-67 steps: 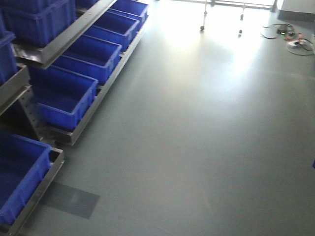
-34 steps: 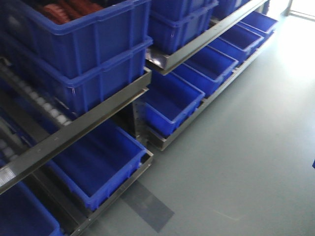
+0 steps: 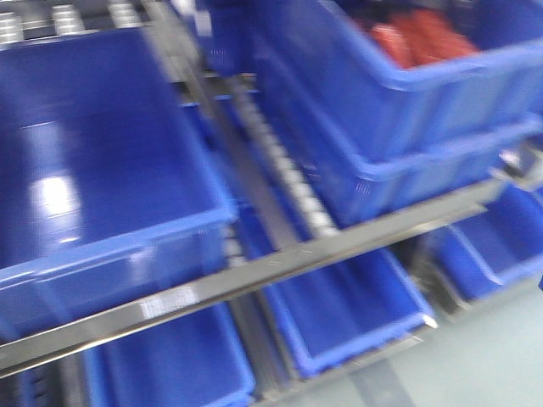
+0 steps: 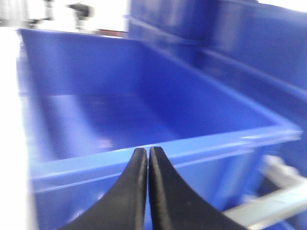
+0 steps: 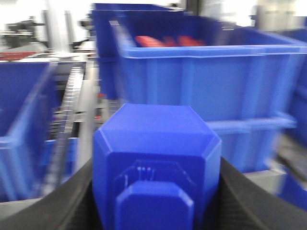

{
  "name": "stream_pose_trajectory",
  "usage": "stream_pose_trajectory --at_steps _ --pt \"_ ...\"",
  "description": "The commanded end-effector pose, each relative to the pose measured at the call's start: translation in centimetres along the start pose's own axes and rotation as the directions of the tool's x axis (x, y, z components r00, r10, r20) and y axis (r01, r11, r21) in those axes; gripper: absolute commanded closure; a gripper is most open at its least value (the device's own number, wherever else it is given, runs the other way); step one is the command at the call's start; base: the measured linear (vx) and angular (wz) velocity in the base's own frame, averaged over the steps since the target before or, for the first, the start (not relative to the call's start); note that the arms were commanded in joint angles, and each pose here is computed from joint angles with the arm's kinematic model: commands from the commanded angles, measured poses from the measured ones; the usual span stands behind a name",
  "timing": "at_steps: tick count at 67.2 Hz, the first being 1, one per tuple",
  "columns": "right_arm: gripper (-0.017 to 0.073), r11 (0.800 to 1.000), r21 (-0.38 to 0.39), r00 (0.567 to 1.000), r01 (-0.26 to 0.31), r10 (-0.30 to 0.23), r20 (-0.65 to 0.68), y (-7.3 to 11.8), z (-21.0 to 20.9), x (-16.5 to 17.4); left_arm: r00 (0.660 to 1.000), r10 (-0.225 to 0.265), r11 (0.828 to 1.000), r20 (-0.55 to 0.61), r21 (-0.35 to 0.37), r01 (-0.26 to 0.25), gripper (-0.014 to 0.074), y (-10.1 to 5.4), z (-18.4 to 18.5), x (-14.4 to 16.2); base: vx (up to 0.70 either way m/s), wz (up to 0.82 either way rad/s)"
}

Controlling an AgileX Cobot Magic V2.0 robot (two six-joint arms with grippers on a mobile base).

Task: Pour parts from conveyor to right shelf
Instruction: 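Turn toward the shelf and stop facing an empty blue bin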

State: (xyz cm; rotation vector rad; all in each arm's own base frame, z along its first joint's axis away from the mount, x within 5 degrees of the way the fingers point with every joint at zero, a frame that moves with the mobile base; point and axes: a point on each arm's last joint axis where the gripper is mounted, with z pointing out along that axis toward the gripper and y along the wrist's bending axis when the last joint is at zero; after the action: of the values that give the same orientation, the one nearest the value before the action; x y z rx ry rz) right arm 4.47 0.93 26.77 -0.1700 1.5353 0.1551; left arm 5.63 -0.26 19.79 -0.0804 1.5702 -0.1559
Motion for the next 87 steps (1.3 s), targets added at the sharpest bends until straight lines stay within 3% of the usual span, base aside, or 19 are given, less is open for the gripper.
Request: stream_pose_trajectory --at_steps 1,33,87 --pt "0.0564 1.000 0.002 0.995 0.011 -0.011 0.097 -0.02 -0.07 -1.61 0.998 -0.014 1.000 0.059 0.015 0.013 0.0600 -0.04 0.02 0.01 0.09 0.89" --pt "0.0564 1.000 0.002 0.995 0.011 -0.011 0.097 -0.02 -0.07 -1.61 0.998 -0.014 1.000 0.059 0.015 0.013 0.0600 -0.04 0.02 0.01 0.08 0.68" --pt "0.0564 1.000 0.002 0.995 0.011 -0.011 0.097 -0.02 -0.07 -1.61 0.998 -0.014 1.000 0.059 0.015 0.013 0.0600 -0.04 0.02 0.01 0.18 0.02"
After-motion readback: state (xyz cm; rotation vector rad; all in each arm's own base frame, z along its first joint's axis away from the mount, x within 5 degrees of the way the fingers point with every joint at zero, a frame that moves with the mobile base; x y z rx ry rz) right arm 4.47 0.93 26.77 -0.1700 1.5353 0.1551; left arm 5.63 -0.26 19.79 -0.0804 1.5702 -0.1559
